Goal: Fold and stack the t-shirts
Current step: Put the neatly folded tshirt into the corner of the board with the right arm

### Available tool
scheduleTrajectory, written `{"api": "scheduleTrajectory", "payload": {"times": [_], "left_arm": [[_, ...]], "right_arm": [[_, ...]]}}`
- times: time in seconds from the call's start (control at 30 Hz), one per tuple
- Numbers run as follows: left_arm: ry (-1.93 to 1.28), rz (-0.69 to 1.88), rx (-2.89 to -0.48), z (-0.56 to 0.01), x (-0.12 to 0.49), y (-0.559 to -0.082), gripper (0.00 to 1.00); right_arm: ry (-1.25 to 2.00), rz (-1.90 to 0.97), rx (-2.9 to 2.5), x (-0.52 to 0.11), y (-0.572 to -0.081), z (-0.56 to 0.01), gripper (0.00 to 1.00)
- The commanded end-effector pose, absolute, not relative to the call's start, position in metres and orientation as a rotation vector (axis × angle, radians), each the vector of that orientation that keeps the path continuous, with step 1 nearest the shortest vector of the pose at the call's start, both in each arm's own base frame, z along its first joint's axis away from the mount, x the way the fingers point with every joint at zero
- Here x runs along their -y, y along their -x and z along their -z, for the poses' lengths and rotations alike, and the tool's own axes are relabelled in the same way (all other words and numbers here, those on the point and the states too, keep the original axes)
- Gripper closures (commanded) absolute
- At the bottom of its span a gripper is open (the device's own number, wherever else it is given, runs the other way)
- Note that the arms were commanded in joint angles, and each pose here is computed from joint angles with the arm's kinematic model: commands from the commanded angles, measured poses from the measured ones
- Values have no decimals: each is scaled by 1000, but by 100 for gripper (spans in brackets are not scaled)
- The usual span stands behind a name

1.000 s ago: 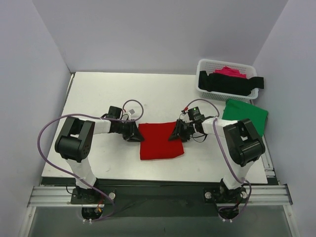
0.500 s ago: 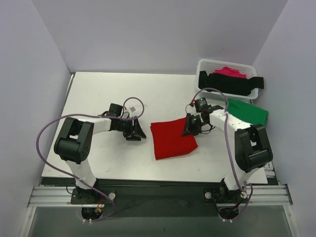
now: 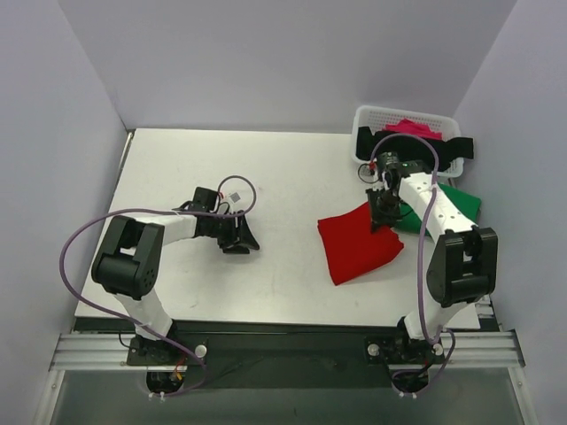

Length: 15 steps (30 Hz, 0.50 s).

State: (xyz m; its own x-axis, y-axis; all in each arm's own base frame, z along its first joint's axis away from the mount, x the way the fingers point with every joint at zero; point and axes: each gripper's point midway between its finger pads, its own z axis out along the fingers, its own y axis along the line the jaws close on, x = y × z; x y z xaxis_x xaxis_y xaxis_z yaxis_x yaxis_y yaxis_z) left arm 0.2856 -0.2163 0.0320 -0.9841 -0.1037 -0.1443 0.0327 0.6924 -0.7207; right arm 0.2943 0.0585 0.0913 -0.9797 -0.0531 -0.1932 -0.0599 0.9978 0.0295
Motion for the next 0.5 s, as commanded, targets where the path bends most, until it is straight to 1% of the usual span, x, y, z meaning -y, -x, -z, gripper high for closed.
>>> {"api": "scheduleTrajectory", "payload": {"times": [0.0, 0.23, 0.47], "left_arm": [[22, 1138, -2691, -43, 210, -283, 41], [34, 1125, -2701, -40, 204, -267, 41], [58, 1109, -2716, -34, 198, -254, 41]], "right_arm": [[105, 140, -2982, -22, -291, -110, 100], [36, 335, -2931, 23, -314, -136, 100], [-112, 407, -2853, 60, -342, -166, 100]]}}
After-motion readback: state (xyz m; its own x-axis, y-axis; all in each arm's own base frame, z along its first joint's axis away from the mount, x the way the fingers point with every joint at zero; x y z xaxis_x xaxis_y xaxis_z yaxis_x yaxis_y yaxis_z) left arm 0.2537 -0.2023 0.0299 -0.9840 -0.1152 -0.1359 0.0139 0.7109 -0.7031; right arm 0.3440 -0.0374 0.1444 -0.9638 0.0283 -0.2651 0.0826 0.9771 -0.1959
